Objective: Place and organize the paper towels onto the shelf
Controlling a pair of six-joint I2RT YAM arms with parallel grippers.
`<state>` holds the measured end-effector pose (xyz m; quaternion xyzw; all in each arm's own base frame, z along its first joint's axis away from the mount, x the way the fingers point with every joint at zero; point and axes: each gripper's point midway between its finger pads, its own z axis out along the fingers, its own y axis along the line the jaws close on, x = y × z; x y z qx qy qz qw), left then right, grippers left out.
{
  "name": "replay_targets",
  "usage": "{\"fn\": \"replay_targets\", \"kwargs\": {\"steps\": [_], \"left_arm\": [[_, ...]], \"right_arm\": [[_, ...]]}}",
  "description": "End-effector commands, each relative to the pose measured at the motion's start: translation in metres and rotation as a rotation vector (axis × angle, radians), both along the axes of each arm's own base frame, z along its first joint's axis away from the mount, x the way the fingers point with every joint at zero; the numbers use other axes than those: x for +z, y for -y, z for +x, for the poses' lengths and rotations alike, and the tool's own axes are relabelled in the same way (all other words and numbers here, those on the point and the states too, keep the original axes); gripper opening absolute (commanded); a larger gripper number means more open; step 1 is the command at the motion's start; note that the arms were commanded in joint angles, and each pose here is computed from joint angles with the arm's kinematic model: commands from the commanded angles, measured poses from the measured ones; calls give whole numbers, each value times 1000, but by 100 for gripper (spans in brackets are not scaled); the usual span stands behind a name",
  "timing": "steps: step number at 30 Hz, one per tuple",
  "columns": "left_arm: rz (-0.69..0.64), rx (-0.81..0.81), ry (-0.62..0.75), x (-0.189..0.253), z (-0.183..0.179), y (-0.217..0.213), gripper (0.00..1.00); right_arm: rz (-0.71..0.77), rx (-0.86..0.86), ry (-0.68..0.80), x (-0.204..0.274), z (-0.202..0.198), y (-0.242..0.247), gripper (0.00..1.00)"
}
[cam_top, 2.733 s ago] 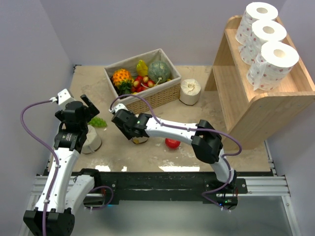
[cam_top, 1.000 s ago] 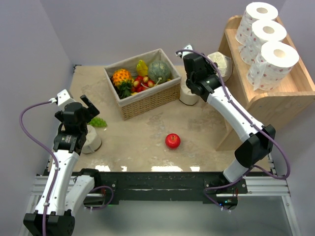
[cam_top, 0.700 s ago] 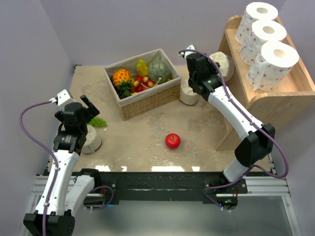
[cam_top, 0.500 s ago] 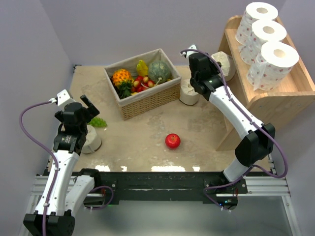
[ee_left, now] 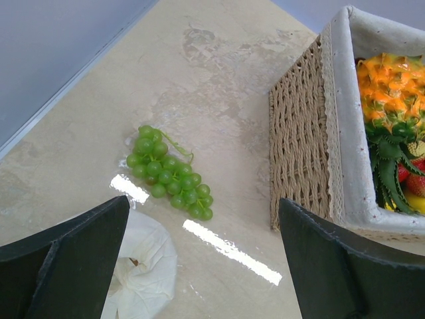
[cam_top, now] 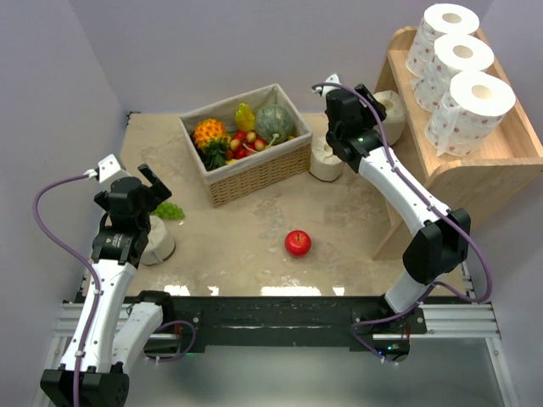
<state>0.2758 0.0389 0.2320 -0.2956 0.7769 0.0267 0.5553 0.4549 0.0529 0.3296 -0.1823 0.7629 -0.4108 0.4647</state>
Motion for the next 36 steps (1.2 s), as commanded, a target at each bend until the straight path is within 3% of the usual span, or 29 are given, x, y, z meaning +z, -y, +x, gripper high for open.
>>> {"fn": "replay_targets", "kwargs": {"steps": [1,9,18,21,26,29,36], "left_arm": [[12,-9,40,10,4,0,100],[10,-14,43,10,4,1,100],[9,-16,47,11,4,2,100],[9,-16,47,11,4,2,100],[11,-16,53,13,3,2,100],[11,-16,51,12,3,2,100],[14,-13,49,12,3,1,100]], "right_arm": [[-50,-71,85,38,-6,14,71],[-48,-62,109,54,-7,10,81],[-35,79,108,59,-13,-29,80],[-28,149,56,43,-12,-46,68],[-51,125,-4,23,-11,-43,44],[-62,102,-31,14,-9,-38,38],[-65,57,-63,2,-1,-20,37]]}}
